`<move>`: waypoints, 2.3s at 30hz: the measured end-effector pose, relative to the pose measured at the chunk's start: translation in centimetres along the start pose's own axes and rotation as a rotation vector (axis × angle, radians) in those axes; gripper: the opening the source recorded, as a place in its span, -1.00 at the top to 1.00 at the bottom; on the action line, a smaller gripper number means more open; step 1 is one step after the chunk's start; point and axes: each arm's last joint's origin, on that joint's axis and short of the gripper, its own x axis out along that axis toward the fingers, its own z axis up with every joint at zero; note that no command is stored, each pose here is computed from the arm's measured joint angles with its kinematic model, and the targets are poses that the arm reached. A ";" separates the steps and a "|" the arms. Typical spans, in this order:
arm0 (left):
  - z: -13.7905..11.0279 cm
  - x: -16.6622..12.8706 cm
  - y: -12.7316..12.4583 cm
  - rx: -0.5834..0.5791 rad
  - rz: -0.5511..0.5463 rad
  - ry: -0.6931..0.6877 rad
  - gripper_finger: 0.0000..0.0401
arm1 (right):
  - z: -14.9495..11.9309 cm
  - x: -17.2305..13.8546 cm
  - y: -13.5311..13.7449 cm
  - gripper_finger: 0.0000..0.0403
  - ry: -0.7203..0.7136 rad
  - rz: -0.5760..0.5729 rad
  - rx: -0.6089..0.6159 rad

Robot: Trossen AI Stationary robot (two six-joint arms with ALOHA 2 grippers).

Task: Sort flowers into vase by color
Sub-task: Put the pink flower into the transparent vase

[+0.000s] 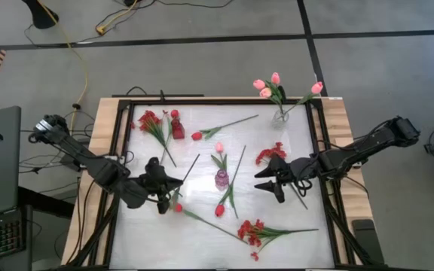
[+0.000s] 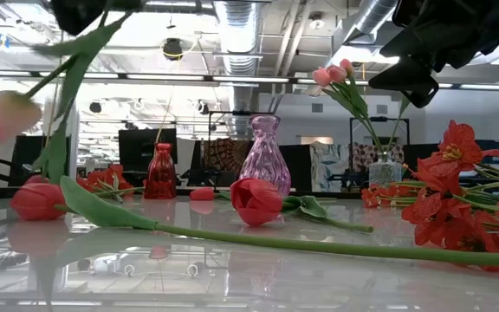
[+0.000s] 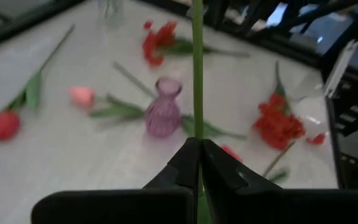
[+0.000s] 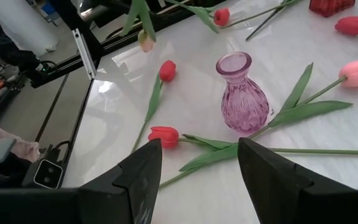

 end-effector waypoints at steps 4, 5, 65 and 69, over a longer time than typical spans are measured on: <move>0.8 0.0 -0.5 0.062 -0.019 -0.084 1.00 | 0.0 0.0 0.0 -0.19 -0.001 -0.001 -0.016; 1.1 0.0 -0.6 0.075 -0.021 -0.110 1.00 | 0.0 0.0 -0.1 -0.19 -0.003 -0.002 -0.027; 5.9 6.1 1.3 -0.488 -0.285 -0.193 1.00 | 7.6 12.0 6.9 0.07 -0.130 -0.648 -2.509; 5.9 6.1 1.3 -0.486 -0.285 -0.193 1.00 | 7.8 12.0 6.7 0.10 -0.128 -0.661 -2.502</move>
